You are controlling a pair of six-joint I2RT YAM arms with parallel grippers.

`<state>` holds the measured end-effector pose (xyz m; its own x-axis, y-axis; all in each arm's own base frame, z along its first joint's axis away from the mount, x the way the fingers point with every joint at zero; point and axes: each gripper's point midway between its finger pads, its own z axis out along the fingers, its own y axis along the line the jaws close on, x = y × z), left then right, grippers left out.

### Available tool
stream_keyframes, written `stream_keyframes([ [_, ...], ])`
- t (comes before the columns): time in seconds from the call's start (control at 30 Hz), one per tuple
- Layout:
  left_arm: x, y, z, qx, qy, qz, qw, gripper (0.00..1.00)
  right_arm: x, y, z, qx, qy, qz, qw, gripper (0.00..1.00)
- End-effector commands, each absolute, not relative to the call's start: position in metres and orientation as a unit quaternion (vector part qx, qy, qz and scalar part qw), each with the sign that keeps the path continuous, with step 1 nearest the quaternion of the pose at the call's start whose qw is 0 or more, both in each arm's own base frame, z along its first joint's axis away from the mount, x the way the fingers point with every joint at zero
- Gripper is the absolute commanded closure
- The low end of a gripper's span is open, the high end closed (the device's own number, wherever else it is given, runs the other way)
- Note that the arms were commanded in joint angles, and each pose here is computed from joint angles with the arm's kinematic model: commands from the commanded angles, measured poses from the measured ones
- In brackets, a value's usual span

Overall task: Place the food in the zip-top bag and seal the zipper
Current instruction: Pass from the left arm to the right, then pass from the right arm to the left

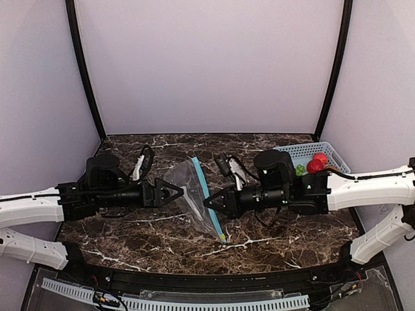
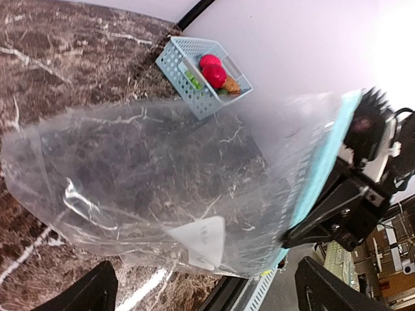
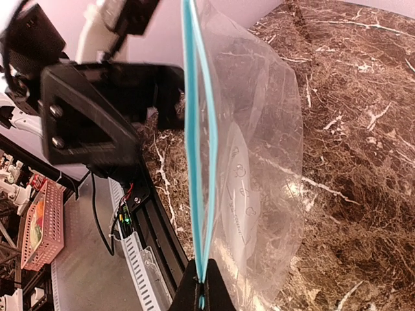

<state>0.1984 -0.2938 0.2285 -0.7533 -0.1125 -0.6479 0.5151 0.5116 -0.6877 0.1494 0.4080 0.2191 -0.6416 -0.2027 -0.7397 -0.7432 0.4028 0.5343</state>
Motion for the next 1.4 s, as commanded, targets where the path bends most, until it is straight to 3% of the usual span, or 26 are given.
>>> stream_keyframes([
  [0.0,0.195,-0.315,0.231,0.067,0.775,-0.551,0.303,0.04,0.152,0.417,0.234,-0.293,0.774,0.471,0.307,1.0],
  [0.23,0.193,-0.336,0.226,0.071,0.755,-0.589,0.278,0.09,0.15,0.419,0.236,-0.294,0.771,0.477,0.304,1.0],
  [0.37,0.194,-0.341,0.227,0.076,0.753,-0.593,0.274,0.3,0.15,0.418,0.232,-0.292,0.773,0.477,0.3,1.0],
  [0.67,0.195,-0.347,0.223,0.069,0.752,-0.602,0.26,0.46,0.146,0.421,0.236,-0.294,0.763,0.492,0.298,1.0],
  [0.87,0.198,-0.35,0.222,0.063,0.75,-0.606,0.257,0.77,0.145,0.422,0.233,-0.294,0.763,0.494,0.294,1.0],
  [1.07,0.199,-0.35,0.217,0.058,0.752,-0.605,0.255,0.98,0.145,0.42,0.233,-0.292,0.764,0.495,0.294,1.0],
  [1.13,0.199,-0.35,0.217,0.059,0.752,-0.605,0.257,0.99,0.145,0.418,0.233,-0.292,0.765,0.493,0.295,1.0],
  [1.27,0.196,-0.347,0.221,0.067,0.742,-0.611,0.269,0.99,0.149,0.408,0.239,-0.278,0.771,0.483,0.31,0.72],
  [1.37,0.191,-0.344,0.224,0.076,0.73,-0.621,0.274,0.99,0.155,0.395,0.243,-0.255,0.778,0.472,0.326,0.65],
])
